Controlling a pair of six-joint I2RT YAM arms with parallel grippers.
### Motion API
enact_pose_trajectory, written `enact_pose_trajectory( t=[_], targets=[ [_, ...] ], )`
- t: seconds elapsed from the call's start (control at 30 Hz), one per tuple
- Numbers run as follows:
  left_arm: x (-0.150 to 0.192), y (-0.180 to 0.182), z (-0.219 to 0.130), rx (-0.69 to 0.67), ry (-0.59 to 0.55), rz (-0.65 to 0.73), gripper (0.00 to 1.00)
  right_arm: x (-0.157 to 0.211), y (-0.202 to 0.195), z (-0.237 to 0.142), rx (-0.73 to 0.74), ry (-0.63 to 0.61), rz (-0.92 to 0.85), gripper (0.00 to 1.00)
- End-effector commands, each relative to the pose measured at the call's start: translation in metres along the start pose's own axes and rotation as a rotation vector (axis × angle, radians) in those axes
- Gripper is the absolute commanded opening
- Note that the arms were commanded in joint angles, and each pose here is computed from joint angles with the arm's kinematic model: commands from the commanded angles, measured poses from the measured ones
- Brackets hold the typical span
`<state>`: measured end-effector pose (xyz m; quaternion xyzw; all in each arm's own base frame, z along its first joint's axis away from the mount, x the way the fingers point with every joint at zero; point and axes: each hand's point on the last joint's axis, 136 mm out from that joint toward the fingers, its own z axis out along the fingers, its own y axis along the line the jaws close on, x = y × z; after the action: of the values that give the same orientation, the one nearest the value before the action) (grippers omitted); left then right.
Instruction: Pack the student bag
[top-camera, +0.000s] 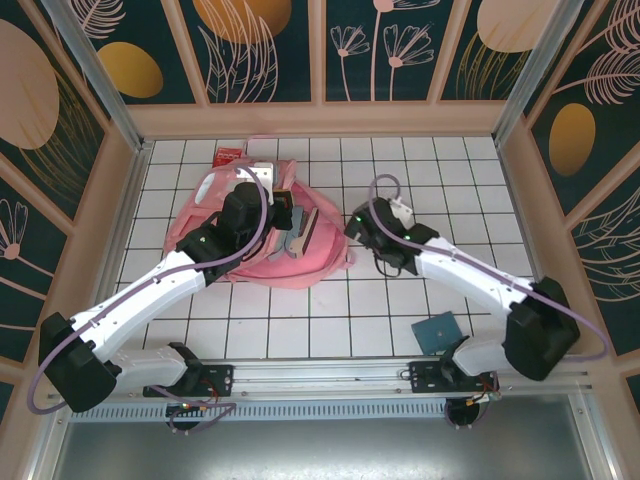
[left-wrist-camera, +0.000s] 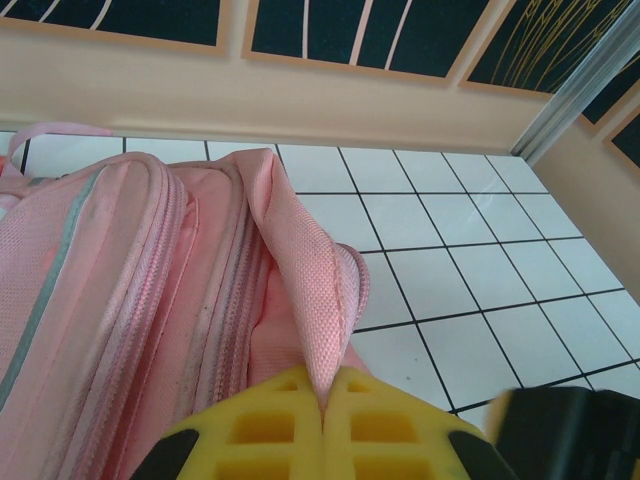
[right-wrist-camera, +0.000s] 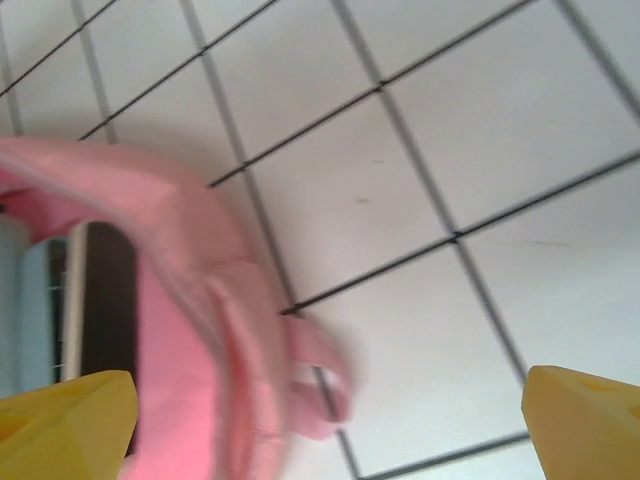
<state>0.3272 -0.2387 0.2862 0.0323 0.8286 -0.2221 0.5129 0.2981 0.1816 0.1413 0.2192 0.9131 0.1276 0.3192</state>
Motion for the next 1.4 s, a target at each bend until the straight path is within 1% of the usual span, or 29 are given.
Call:
enact_pose_trajectory(
  t=[0.0, 0.17, 0.33, 0.53, 0.67, 0.77, 0.93, 1.17, 1.27, 1.37],
  targets=[
    [-0.037, -0.023, -0.015, 0.103, -0.133, -0.047, 0.02, 0.004, -0.054, -0.012, 0.11, 0.002, 0.086, 0.99],
    [-0.037, -0.022, -0.016, 0.106, -0.147, -0.048, 0.02, 0.016, -0.111, -0.025, 0.158, 0.027, 0.216, 0.99],
    [-0.033, -0.021, -0.013, 0.103, -0.138, -0.045, 0.02, 0.029, -0.153, -0.033, 0.244, 0.051, 0.286, 0.99],
    [-0.032, -0.019, -0.012, 0.094, -0.139, -0.043, 0.02, 0.048, -0.19, -0.041, 0.395, 0.117, 0.334, 0.99],
    [-0.031, -0.019, -0.012, 0.099, -0.143, -0.045, 0.02, 0.064, -0.209, -0.048, 0.47, 0.143, 0.409, 0.99],
    [-0.031, -0.02, -0.011, 0.1, -0.142, -0.045, 0.02, 0.071, -0.212, -0.051, 0.466, 0.148, 0.468, 0.99],
    [-0.031, -0.02, -0.012, 0.101, -0.142, -0.045, 0.02, 0.072, -0.217, -0.054, 0.462, 0.119, 0.547, 0.99],
    [-0.033, -0.022, -0.014, 0.111, -0.144, -0.049, 0.02, 0.09, -0.224, -0.039, 0.476, 0.164, 0.606, 0.99],
    [-0.032, -0.021, -0.014, 0.111, -0.142, -0.048, 0.02, 0.09, -0.22, -0.028, 0.436, 0.161, 0.605, 0.99],
    [-0.032, -0.022, -0.013, 0.112, -0.14, -0.048, 0.02, 0.097, -0.207, -0.009, 0.352, 0.204, 0.599, 0.99]
  ],
)
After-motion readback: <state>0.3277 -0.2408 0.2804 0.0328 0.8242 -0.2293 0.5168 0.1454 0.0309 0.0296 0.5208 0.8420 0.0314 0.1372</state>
